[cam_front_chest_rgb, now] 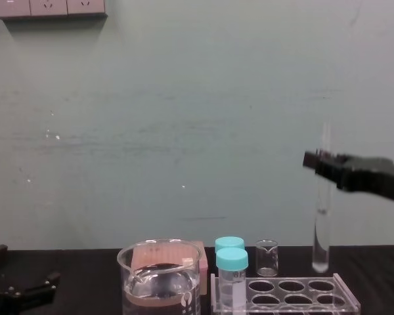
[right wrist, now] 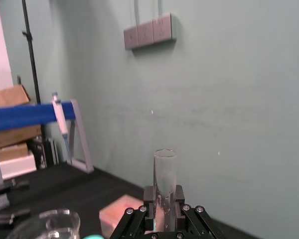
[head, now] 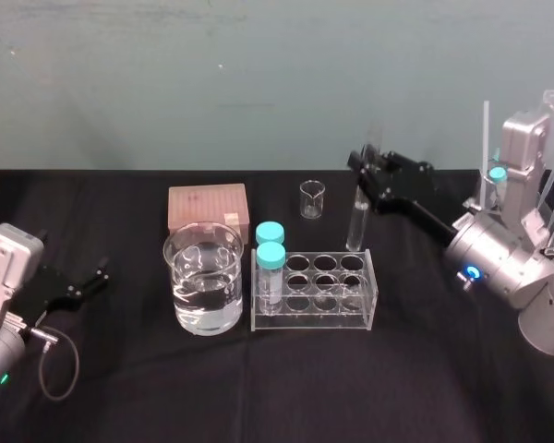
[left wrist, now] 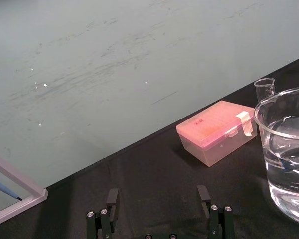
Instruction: Hold the test tube with one hand and immerse one end into the beaker, then return it to the test tube rack.
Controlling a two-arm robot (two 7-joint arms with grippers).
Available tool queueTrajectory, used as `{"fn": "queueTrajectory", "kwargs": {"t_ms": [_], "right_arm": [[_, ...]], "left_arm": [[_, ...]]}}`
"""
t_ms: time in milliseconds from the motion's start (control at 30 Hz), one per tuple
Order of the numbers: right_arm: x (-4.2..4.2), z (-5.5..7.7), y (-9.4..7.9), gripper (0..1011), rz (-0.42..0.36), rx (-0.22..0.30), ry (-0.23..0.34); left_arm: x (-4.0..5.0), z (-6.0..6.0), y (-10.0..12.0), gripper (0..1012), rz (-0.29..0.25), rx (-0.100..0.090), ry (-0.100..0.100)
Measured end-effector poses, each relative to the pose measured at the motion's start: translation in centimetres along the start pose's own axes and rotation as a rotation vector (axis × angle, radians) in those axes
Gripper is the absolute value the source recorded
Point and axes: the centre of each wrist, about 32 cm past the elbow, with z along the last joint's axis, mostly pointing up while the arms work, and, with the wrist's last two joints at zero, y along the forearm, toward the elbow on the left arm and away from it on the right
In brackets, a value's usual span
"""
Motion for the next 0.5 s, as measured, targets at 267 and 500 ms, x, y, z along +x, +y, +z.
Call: {"fn": "queueTrajectory", "kwargs": {"t_ms": [267, 500], "right_arm": [[0.47, 2.6, 0.0, 226, 0.001, 0.082, -0.044], [0.85, 4.5, -0.1, 226, -0.017, 0.123, -0.083]], "left_arm": [[0.0, 0.0, 0.0, 1000, 0.0, 0.0, 0.0], [0.0, 0.0, 0.0, 1000, 0.0, 0.0, 0.0]]}}
